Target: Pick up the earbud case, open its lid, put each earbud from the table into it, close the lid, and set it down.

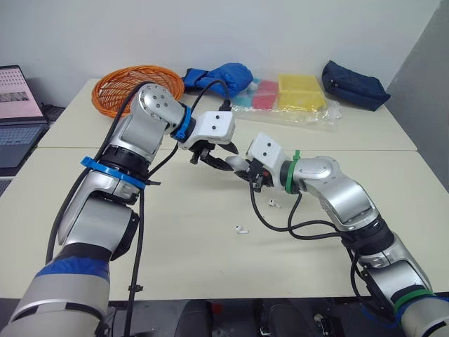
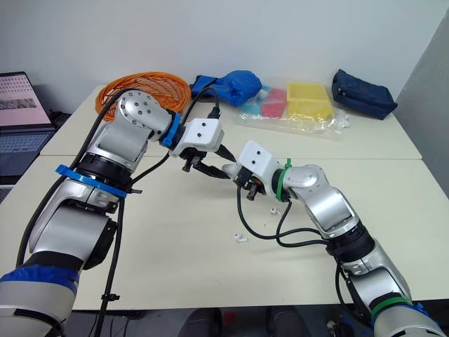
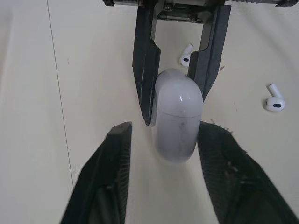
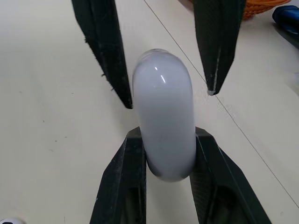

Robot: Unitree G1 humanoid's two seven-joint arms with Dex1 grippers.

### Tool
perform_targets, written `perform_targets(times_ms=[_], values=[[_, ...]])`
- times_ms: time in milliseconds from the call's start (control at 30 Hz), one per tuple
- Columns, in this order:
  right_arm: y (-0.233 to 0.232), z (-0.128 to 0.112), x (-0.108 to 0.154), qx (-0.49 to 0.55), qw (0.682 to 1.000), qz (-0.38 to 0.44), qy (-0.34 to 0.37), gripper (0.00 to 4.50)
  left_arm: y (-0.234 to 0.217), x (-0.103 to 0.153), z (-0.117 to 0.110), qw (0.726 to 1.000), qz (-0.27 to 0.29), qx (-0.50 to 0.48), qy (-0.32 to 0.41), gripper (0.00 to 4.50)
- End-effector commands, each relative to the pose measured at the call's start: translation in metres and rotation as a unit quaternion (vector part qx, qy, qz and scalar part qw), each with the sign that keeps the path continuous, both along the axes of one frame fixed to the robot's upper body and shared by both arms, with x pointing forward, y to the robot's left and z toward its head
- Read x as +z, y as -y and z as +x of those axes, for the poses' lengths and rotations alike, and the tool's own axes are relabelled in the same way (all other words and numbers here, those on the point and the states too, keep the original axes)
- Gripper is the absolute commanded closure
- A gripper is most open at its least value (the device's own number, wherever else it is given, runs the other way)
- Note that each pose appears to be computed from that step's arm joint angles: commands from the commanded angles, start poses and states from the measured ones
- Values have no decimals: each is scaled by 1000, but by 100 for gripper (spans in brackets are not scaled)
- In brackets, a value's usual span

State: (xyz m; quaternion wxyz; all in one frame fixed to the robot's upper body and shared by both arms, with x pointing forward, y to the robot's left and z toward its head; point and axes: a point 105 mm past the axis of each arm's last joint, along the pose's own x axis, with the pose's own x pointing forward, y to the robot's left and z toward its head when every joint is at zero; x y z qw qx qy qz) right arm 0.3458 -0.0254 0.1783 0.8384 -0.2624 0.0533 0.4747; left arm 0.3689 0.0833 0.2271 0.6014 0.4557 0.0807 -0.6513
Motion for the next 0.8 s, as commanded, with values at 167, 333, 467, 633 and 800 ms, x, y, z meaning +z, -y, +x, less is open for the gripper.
perform_targets(times_ms=[167,333,467,633,800], values=[[-4,-1,26,7,999,22,32,366,0,12,-2,1000,-3,-1,17,376],[-2,0,26,4,999,20,34,366,-1,11,-3,1000,-2,-2,14,376],[-2,0,26,4,999,20,34,366,1,12,-3,1000,-6,1,13,376],[-1,1,26,1,999,19,35,366,1,10,-2,1000,-3,0,14,376],[-3,0,30,4,999,22,39,366,1,5,-4,1000,-5,-2,6,376]])
